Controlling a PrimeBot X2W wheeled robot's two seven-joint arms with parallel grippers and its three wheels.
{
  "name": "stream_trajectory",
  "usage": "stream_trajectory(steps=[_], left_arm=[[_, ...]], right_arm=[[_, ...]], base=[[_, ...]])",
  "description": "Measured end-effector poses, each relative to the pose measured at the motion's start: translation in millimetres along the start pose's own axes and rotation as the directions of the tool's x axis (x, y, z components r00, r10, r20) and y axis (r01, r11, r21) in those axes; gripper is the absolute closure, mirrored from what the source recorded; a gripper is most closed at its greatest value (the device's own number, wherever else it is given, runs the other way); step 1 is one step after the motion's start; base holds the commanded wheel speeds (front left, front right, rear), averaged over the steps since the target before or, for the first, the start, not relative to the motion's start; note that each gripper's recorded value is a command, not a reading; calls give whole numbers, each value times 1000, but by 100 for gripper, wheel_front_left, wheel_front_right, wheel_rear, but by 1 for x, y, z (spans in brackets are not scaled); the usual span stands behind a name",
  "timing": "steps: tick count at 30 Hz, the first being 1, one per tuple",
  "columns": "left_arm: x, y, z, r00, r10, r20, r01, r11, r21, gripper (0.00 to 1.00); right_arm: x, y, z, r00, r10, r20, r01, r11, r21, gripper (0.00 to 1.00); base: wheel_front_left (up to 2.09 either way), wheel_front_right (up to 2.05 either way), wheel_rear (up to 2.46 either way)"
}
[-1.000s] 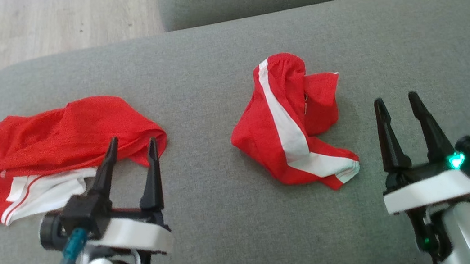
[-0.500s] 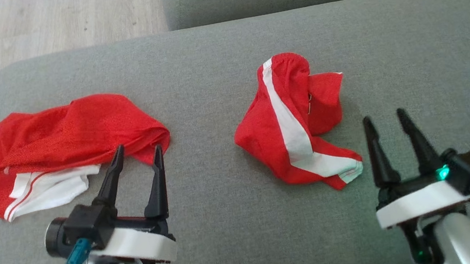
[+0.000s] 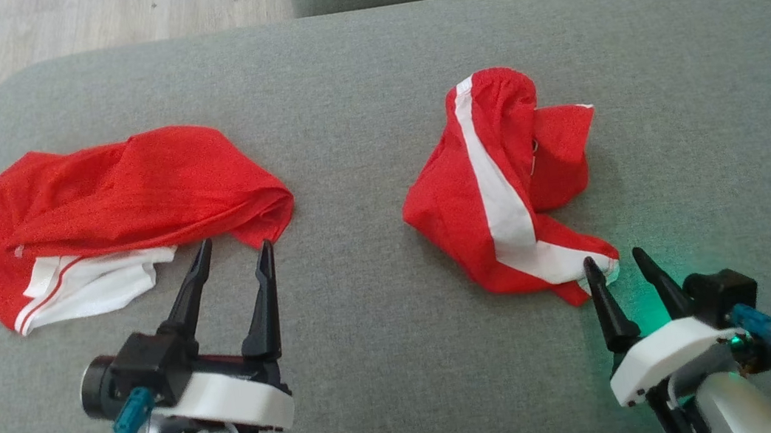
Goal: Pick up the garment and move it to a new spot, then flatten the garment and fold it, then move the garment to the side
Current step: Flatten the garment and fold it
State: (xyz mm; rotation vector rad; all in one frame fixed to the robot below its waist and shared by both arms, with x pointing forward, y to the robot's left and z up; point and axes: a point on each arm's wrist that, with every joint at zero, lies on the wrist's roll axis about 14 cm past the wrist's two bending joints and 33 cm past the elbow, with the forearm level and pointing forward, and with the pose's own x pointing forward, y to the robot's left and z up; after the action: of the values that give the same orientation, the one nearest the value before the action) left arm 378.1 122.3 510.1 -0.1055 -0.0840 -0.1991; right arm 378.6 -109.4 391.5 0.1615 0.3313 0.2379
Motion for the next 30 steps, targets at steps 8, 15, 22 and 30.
stream_trajectory(steps=[8, 15, 22, 30], left_arm=[[3, 3, -1, 1000, 1, -3, -1, 1000, 4, 0], [6, -3, 2, 1000, -16, 8, 16, 1000, 2, 0], [9, -13, 7, 999, -43, 25, 43, 999, -5, 0], [12, -18, 9, 998, -53, 32, 54, 998, -18, 0]], right_arm=[[6, 12, -25, 995, 35, -94, -30, 998, 46, 1], [6, 2, -20, 996, 4, -84, 0, 999, 40, 100], [-7, -73, 15, 977, -210, 20, 211, 974, -83, 100], [-47, -153, 47, 887, -452, 96, 462, 872, -165, 100]], base=[[0, 0, 0], [0, 0, 0], [0, 0, 0], [0, 0, 0]])
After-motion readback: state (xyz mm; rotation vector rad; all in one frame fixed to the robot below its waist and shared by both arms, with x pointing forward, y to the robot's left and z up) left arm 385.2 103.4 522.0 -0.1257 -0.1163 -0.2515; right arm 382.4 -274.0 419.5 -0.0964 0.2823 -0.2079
